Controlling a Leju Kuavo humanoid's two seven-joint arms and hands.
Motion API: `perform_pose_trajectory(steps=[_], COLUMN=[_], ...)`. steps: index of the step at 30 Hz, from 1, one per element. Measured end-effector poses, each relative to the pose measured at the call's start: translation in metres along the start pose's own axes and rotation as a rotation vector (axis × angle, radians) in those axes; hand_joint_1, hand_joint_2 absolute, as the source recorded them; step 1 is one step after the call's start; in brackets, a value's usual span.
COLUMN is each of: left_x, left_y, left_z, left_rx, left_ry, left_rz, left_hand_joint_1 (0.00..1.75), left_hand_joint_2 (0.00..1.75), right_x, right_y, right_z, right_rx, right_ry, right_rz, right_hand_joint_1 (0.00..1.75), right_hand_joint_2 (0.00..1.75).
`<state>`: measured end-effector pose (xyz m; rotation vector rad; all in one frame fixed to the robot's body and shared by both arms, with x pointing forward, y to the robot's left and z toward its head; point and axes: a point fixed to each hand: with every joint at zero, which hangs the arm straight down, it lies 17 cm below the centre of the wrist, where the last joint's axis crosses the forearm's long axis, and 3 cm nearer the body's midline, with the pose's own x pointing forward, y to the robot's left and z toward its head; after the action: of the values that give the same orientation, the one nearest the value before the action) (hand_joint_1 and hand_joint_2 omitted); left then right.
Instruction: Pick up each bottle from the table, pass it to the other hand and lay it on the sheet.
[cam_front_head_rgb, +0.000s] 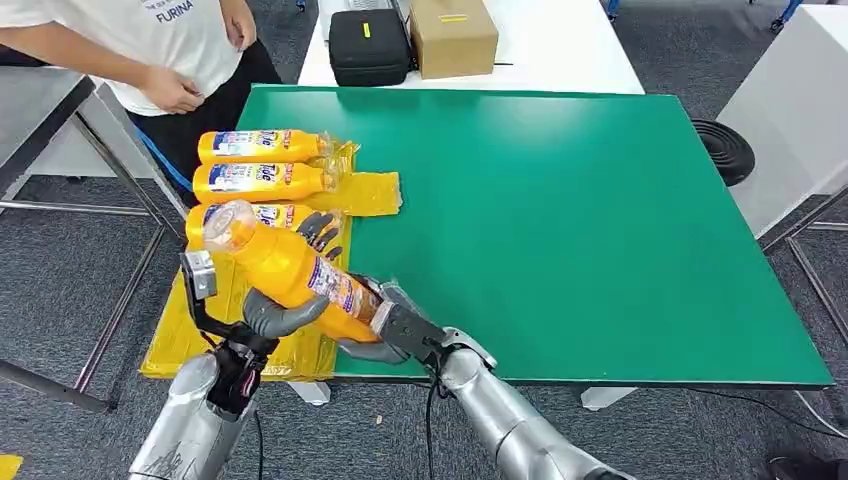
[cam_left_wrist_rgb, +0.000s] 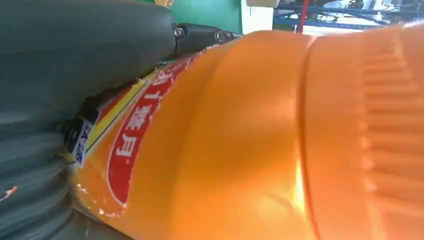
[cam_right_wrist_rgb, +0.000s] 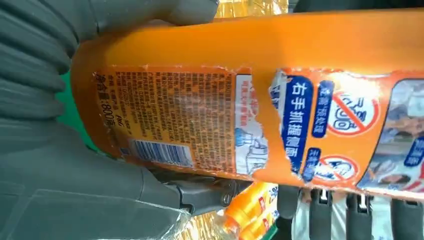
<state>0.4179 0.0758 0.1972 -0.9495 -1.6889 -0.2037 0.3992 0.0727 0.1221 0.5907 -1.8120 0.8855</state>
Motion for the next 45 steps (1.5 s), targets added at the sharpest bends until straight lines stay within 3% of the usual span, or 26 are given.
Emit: perform_pose_trajectory(steps=[8, 9, 10, 11, 32, 34, 35, 36, 45], left_x=[0.002, 0.002, 0.002, 0.001, -0.001, -0.002, -0.002, -0.003, -0.01], left_y=[-0.001, 0.0, 0.0, 0.0, 0.001, 0.001, 0.001, 0.001, 0.003], left_z=[0.002, 0.003, 0.004, 0.004, 0.01, 0.01, 0.01, 0.01, 0.008], left_rx=[-0.004, -0.003, -0.003, -0.003, -0.008, -0.008, -0.008, -0.007, 0.011], left_ry=[-0.02, -0.021, -0.021, -0.021, -0.018, -0.014, -0.011, -0.008, 0.017], left_rz=[-0.002, -0.002, -0.001, -0.001, -0.006, -0.011, -0.012, -0.014, -0.046], left_hand_joint_1=[0.05, 0.63, 1.61, 1.75, 1.75, 1.75, 1.75, 1.75, 1.75], left_hand_joint_2=[1.75, 1.75, 1.75, 1.75, 1.75, 1.75, 1.75, 1.75, 1.75], right_x=[-0.009, -0.01, -0.012, -0.013, -0.023, -0.023, -0.023, -0.023, -0.021], right_y=[0.017, 0.019, 0.02, 0.021, 0.03, 0.031, 0.031, 0.031, 0.026], right_z=[0.0, 0.0, 0.001, 0.002, 0.006, 0.006, 0.006, 0.006, 0.005], right_rx=[0.06, 0.065, 0.07, 0.072, 0.096, 0.097, 0.097, 0.094, 0.058], right_ry=[0.034, 0.039, 0.044, 0.048, 0.08, 0.08, 0.08, 0.079, 0.073], right_rz=[-0.001, -0.001, -0.002, -0.004, -0.016, -0.019, -0.022, -0.026, -0.055], right_hand_joint_1=[1.75, 1.75, 1.75, 1.75, 1.75, 1.54, 0.59, 0.0, 0.0], right_hand_joint_2=[1.75, 1.75, 1.75, 1.75, 1.75, 1.75, 1.75, 1.75, 1.75])
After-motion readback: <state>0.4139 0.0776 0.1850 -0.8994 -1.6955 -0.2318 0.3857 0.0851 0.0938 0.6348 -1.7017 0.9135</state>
